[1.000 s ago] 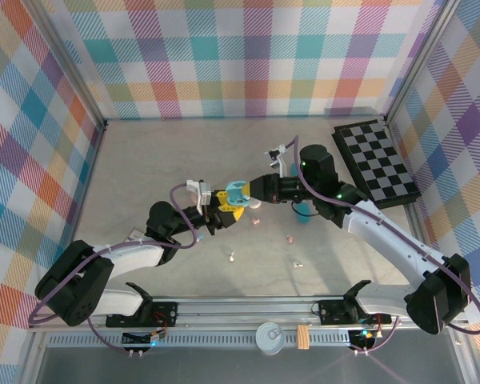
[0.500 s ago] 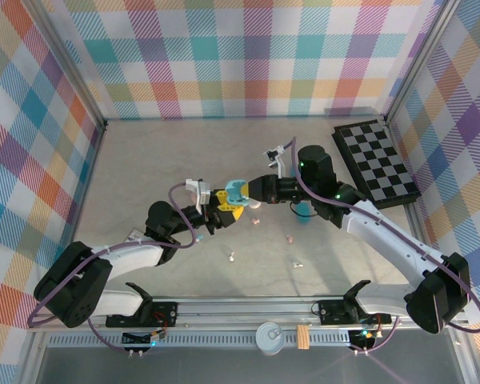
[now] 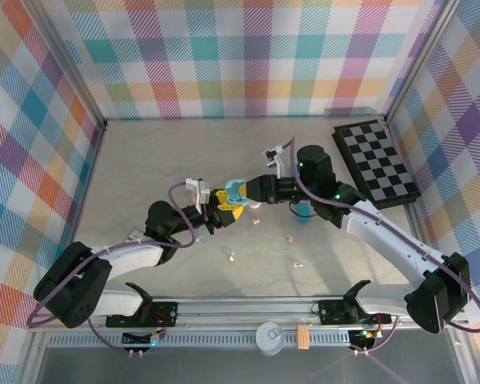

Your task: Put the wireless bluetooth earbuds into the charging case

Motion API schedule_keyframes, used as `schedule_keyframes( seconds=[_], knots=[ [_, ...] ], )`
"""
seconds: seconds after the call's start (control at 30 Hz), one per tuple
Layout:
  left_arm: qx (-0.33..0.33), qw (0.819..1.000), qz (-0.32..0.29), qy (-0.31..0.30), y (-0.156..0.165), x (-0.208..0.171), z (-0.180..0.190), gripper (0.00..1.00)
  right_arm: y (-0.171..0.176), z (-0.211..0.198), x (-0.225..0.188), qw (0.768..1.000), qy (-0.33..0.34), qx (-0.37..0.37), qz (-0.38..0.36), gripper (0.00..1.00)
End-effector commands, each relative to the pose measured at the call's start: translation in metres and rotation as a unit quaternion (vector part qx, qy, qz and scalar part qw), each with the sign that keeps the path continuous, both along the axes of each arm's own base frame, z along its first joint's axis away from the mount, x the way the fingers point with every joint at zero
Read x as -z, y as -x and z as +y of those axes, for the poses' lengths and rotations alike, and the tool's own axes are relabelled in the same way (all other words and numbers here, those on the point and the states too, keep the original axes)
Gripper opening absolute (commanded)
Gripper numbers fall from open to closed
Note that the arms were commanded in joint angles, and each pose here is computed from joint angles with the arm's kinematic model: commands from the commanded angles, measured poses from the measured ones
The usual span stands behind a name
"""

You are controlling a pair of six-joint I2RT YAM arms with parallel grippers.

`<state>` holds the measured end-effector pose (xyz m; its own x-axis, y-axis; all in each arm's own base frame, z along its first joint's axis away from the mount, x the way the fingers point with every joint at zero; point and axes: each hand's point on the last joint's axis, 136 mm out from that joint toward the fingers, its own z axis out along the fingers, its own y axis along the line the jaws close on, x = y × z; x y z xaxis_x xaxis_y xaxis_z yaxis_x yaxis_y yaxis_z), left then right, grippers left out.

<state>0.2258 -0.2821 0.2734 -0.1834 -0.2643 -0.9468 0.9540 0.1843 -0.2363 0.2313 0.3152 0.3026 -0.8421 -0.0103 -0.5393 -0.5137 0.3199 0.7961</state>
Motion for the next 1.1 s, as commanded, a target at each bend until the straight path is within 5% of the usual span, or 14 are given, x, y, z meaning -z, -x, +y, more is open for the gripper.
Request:
schedule_keyframes(
  seconds=[0.0, 0.33, 0.83, 1.07],
  knots=[
    [0.008, 0.998, -0.060, 0.032, 0.009, -0.035, 0.005, 0.27, 0.000, -0.002, -0.008, 1.000, 0.008, 0.008, -0.020, 0.34],
    [0.006, 0.998, -0.060, 0.031, 0.009, -0.034, 0.005, 0.27, 0.002, -0.014, -0.014, 0.998, 0.028, 0.029, -0.038, 0.55],
    [-0.011, 0.997, -0.068, 0.027, 0.008, -0.029, 0.010, 0.27, 0.029, -0.029, -0.033, 0.995, 0.017, 0.003, -0.099, 0.65],
    [-0.037, 0.996, -0.078, 0.037, 0.008, -0.038, 0.026, 0.27, 0.005, -0.074, -0.005, 0.983, 0.066, 0.152, -0.082, 0.64]
  ],
)
